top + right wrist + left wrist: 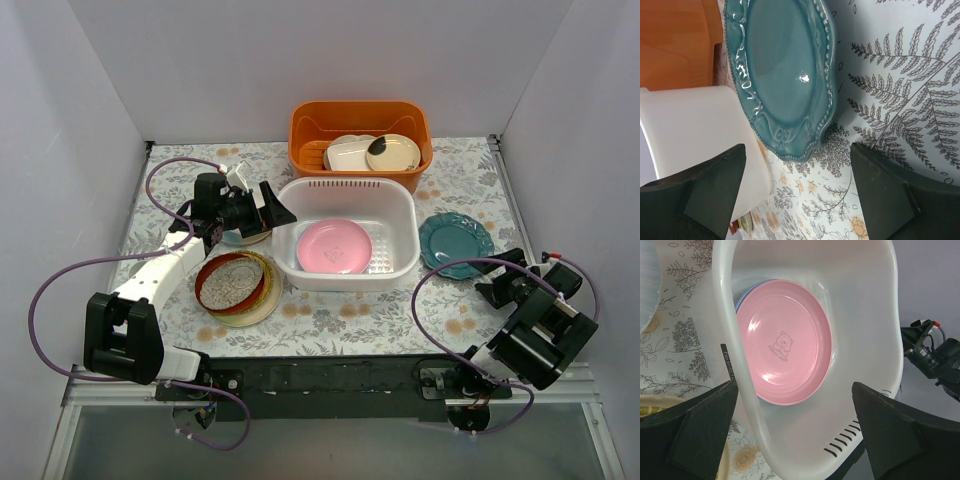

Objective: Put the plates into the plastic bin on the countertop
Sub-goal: Pick up the plate at the center of the board.

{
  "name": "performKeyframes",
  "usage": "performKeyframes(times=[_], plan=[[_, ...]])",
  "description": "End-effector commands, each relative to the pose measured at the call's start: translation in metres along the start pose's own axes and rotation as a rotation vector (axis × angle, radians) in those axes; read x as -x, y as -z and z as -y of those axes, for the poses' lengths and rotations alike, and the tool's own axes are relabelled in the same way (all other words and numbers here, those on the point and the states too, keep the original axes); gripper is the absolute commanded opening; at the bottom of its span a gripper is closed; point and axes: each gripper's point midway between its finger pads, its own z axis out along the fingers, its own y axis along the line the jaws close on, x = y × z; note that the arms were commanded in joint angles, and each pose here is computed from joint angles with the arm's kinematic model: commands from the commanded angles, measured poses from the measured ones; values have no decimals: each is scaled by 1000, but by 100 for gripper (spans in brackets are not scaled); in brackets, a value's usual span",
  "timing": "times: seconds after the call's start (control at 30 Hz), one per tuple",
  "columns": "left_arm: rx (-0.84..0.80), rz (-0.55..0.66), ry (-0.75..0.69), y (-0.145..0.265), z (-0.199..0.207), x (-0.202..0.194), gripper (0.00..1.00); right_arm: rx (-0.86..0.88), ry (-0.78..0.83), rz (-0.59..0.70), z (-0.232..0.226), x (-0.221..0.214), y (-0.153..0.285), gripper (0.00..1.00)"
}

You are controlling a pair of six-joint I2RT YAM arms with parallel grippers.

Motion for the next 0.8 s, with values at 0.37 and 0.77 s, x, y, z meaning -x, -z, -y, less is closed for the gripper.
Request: performKeyframes(times=[0.37, 0.77], plan=[[-58, 6, -25, 4, 14, 2, 98, 2, -26, 30, 11, 4, -8, 91], [-48, 10, -32, 4, 12, 3, 98, 12, -76, 97, 15, 12, -14, 85]])
